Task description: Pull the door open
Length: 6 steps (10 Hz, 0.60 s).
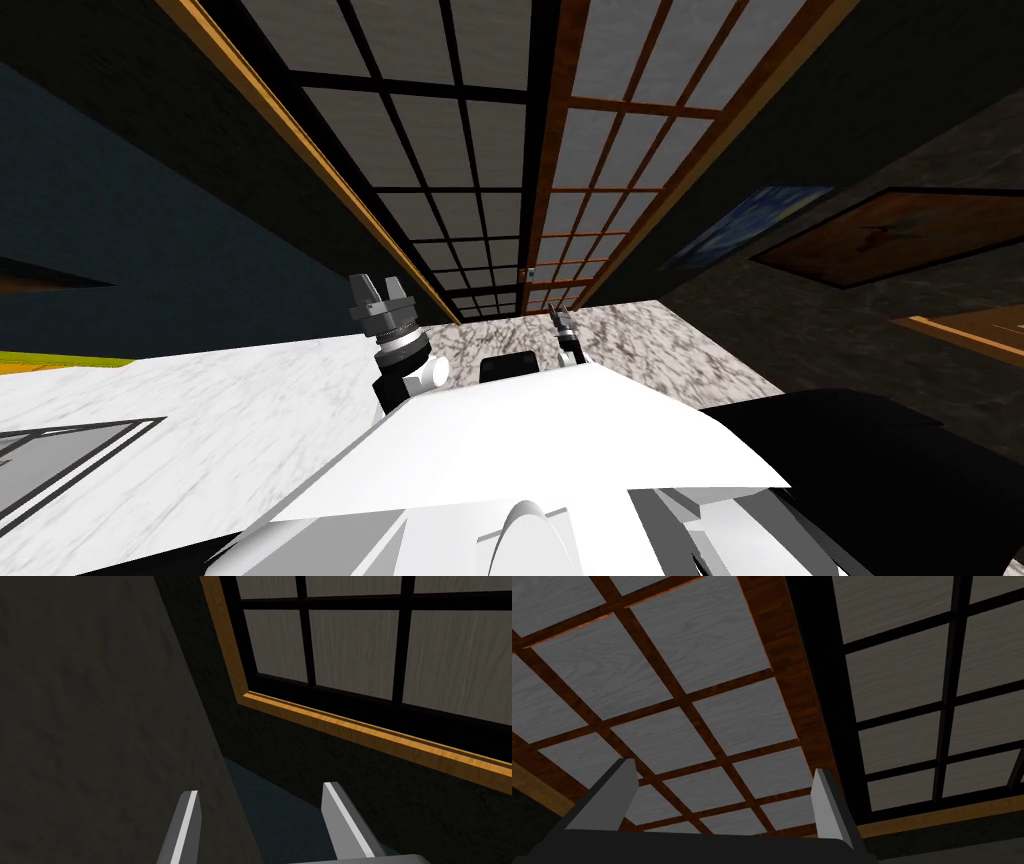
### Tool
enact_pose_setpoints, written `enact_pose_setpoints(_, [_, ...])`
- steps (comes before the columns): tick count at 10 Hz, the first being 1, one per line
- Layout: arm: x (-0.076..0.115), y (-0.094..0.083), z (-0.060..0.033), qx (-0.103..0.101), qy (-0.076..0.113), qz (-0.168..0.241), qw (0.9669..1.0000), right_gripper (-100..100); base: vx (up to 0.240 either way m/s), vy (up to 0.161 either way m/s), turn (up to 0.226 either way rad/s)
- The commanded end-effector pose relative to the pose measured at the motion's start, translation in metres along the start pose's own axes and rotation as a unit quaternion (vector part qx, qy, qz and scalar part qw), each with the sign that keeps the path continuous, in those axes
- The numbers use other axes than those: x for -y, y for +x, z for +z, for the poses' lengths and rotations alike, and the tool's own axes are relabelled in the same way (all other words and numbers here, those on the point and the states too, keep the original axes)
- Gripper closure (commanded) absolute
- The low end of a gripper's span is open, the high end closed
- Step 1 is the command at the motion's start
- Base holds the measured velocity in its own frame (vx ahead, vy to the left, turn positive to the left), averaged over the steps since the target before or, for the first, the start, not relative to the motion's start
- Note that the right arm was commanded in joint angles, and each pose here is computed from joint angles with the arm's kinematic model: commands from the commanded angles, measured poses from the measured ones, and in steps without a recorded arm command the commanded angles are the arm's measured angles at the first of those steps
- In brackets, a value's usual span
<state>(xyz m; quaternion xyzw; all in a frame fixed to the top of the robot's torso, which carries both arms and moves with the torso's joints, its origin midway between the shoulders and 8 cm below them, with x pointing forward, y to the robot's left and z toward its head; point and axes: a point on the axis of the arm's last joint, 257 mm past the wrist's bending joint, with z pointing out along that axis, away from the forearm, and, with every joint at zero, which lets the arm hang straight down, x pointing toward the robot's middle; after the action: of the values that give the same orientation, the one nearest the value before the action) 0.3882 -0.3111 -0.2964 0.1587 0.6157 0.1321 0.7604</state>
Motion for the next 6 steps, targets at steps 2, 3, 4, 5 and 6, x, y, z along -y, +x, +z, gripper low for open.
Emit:
enact_pose_setpoints(2, [0.013, 0.011, -0.0065, -0.012, 0.010, -0.032, 0.9994, -100, 0.108, 0.013, 0.072])
enact_pose_setpoints(3, [0.017, 0.016, -0.0089, -0.017, 0.013, -0.043, 0.9989, -100, 0.126, 0.016, 0.068])
enact_pose_setpoints(4, [0.021, 0.020, -0.0114, -0.021, 0.016, -0.053, 0.9982, -100, 0.121, 0.012, 0.060])
enact_pose_setpoints(5, [0.025, 0.024, -0.0139, -0.026, 0.019, -0.064, 0.9974, -100, 0.108, 0.007, 0.073])
enact_pose_setpoints(6, [0.029, 0.027, -0.0165, -0.030, 0.022, -0.075, 0.9965, -100, 0.103, 0.008, 0.064])
